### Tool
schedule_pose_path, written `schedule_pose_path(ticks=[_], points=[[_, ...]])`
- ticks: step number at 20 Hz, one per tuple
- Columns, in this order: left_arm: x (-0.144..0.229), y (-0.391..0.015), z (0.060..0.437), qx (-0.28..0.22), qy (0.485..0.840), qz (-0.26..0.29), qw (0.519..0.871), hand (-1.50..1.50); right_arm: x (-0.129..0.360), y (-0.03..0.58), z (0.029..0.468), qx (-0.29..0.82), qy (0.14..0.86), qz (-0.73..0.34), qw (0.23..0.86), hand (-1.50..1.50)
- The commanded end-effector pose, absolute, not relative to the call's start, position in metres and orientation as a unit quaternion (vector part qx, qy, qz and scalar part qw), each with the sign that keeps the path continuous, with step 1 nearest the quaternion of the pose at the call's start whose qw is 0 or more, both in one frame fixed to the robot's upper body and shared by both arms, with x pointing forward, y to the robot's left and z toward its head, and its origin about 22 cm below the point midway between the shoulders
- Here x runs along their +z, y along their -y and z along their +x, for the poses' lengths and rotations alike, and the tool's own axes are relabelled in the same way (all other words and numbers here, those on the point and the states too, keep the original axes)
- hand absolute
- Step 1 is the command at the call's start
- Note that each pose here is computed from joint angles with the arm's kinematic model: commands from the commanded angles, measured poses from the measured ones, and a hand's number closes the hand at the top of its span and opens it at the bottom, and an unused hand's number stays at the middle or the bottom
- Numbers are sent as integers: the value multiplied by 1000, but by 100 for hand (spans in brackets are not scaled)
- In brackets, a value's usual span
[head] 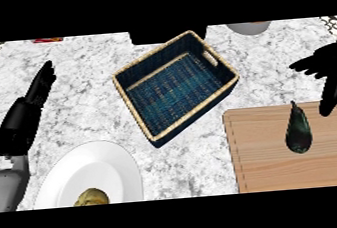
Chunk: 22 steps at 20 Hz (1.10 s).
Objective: Pick the eggplant from the cutting board and place it in the basket
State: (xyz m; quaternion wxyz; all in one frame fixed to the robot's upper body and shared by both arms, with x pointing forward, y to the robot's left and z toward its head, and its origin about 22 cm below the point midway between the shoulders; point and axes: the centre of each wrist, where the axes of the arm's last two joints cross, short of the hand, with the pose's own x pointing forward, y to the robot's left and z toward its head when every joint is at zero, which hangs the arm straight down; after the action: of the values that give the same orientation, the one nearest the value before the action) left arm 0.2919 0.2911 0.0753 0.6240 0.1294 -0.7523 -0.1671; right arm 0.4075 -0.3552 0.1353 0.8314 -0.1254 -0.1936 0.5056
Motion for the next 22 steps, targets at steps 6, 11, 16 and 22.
schedule_pose_path(ticks=[6, 11, 16, 22], points=[[76, -302, 300, -166, 748, 124, 631, 0, 98, 360, 382, 513, 179, -140, 828, -150], [82, -307, 292, -161, 757, 125, 621, 0, 89, 360, 379, 507, 204, -151, 824, -150], [75, -289, 270, -159, 752, 122, 628, 0, 81, 353, 378, 510, 200, -155, 822, -150], [75, -304, 287, -163, 751, 133, 626, 0, 72, 347, 365, 498, 208, -146, 829, -150]])
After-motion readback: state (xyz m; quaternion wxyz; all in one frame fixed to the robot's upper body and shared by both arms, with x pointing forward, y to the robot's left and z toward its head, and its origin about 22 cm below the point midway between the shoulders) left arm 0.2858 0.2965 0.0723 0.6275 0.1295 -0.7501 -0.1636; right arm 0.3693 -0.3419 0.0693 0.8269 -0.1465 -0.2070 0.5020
